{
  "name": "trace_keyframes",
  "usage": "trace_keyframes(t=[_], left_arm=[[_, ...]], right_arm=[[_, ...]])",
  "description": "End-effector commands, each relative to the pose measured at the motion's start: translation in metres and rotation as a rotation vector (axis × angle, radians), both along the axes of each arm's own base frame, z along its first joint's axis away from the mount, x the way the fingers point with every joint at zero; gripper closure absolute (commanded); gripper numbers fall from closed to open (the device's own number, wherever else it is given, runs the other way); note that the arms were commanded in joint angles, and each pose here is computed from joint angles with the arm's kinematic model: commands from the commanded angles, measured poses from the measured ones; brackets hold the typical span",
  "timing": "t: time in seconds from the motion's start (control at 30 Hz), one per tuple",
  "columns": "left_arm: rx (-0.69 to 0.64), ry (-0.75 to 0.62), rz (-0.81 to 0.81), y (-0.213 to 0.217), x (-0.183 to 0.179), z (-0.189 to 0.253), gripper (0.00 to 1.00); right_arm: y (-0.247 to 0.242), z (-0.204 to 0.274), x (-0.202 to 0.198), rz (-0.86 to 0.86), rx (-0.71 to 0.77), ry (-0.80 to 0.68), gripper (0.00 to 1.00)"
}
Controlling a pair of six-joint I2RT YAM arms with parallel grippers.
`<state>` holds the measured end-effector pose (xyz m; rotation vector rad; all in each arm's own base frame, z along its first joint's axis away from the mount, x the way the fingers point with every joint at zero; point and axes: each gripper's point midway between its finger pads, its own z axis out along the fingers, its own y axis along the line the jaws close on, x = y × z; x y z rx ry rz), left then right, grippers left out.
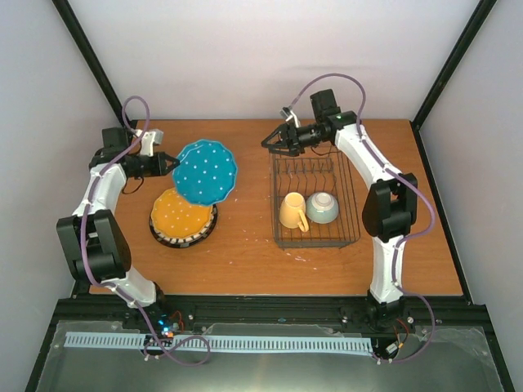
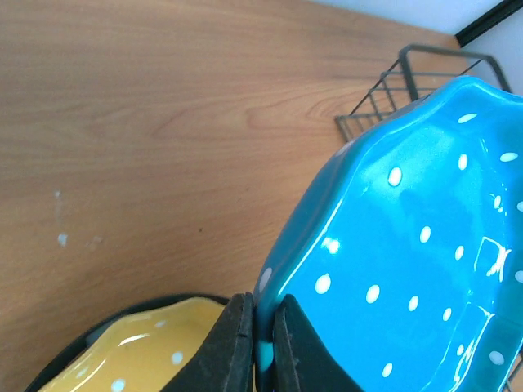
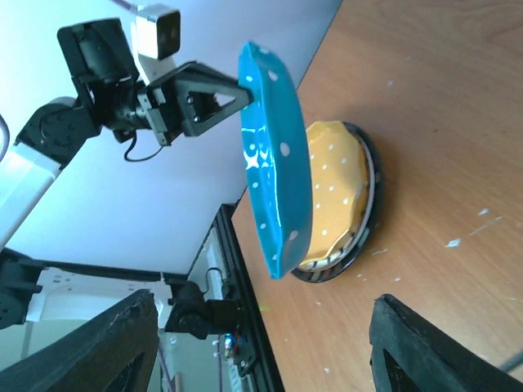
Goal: Load the mixed dishes into the dish rack
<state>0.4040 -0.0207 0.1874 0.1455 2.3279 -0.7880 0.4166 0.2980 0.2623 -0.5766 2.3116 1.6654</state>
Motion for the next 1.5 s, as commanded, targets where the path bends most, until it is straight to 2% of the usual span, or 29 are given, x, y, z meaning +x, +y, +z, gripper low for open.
trace_keyframes(t=[0.0,0.33,0.87,0.93,1.0,1.03,1.07,1.13,1.17,1.3,1.33,1.37,1.4,1.43,1.47], left_arm=[[-0.116,-0.141,-0.064,-0.019,0.018,0.054,0.99],[-0.169,-0.178,-0.089,-0.029,0.022,0.065,0.99],[-0.261,-0.211,-0.21,-0.087,0.02,0.076,0.99],[-0.27,-0.222,-0.232,-0.096,0.023,0.081,0.99],[-0.275,-0.224,-0.255,-0.105,0.026,0.083,0.99],[-0.276,-0.226,-0.265,-0.109,0.028,0.084,0.99],[-0.278,-0.225,-0.274,-0.113,0.03,0.084,0.99],[-0.284,-0.223,-0.29,-0.12,0.032,0.084,0.99],[-0.288,-0.222,-0.299,-0.124,0.032,0.084,0.99],[-0.282,-0.201,-0.302,-0.128,0.037,0.078,0.99],[-0.273,-0.195,-0.296,-0.128,0.04,0.077,0.97],[-0.257,-0.185,-0.284,-0.126,0.042,0.074,0.88],[-0.234,-0.162,-0.267,-0.123,0.045,0.068,0.76],[-0.206,-0.166,-0.253,-0.12,0.049,0.068,0.59],[-0.172,-0.165,-0.233,-0.116,0.052,0.066,0.49]], right_arm=[[0.012,0.008,-0.007,0.061,0.055,-0.004,0.3],[0.042,0.004,-0.022,0.127,0.055,0.004,0.29],[0.085,-0.016,-0.029,0.185,0.008,-0.01,0.29],[0.088,-0.016,-0.029,0.189,0.01,-0.013,0.31],[0.091,-0.02,-0.03,0.196,0.012,-0.002,0.37],[0.094,-0.013,-0.028,0.199,0.025,-0.02,0.45],[0.096,-0.01,-0.028,0.205,0.033,-0.025,0.58],[0.099,-0.009,-0.028,0.21,0.038,-0.026,0.94],[0.1,-0.007,-0.028,0.207,0.037,-0.032,0.97],[0.097,0.0,-0.021,0.157,-0.007,-0.091,0.97],[0.095,0.003,-0.018,0.134,-0.018,-0.108,0.97],[0.094,0.008,-0.015,0.115,-0.023,-0.121,0.97],[0.091,0.012,-0.011,0.089,-0.033,-0.129,0.97],[0.086,0.015,-0.004,0.05,-0.053,-0.142,0.97],[0.08,0.019,0.003,0.008,-0.073,-0.157,0.97]])
